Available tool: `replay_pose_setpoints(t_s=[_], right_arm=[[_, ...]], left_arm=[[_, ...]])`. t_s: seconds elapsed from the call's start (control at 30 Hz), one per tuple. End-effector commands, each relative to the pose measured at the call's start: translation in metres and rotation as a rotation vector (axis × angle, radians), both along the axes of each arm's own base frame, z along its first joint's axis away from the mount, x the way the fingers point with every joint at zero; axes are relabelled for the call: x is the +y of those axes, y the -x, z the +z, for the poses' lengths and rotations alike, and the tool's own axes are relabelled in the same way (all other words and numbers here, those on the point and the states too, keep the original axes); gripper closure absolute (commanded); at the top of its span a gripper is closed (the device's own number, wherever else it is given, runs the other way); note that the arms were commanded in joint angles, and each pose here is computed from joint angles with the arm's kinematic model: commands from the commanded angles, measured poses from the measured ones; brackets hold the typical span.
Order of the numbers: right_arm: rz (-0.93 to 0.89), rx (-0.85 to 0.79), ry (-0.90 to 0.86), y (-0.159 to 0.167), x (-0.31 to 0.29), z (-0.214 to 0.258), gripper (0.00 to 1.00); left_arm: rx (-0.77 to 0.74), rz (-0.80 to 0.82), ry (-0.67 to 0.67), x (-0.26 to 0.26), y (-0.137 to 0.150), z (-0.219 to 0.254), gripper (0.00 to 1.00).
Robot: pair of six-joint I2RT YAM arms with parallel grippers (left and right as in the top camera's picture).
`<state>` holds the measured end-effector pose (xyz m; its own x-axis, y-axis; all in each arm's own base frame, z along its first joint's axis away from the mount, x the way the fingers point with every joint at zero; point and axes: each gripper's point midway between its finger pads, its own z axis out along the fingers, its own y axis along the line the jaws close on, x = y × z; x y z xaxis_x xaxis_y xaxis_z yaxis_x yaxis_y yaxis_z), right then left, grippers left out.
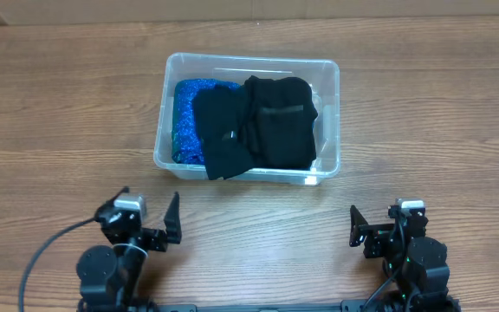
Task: Pack container
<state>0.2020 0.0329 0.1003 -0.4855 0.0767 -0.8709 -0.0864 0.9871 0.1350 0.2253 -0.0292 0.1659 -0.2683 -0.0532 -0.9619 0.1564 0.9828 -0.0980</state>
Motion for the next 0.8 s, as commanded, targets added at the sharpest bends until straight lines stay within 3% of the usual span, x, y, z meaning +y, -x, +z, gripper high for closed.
replay_pose_setpoints(t_s=[0.0,0.77], right_arm=[[0.000,0.003,0.003,-0.0002,-0.0004,-0.0055,0.00],[0.000,0.003,0.003,-0.0002,-0.0004,-0.0055,0.00]], left_arm=[[-0.023,-0.016,0.013,-0.0037,-0.0008,-0.0156,0.00],[-0.038,-0.009,0.010,-0.0023,-0.0058,-0.0224,0.00]])
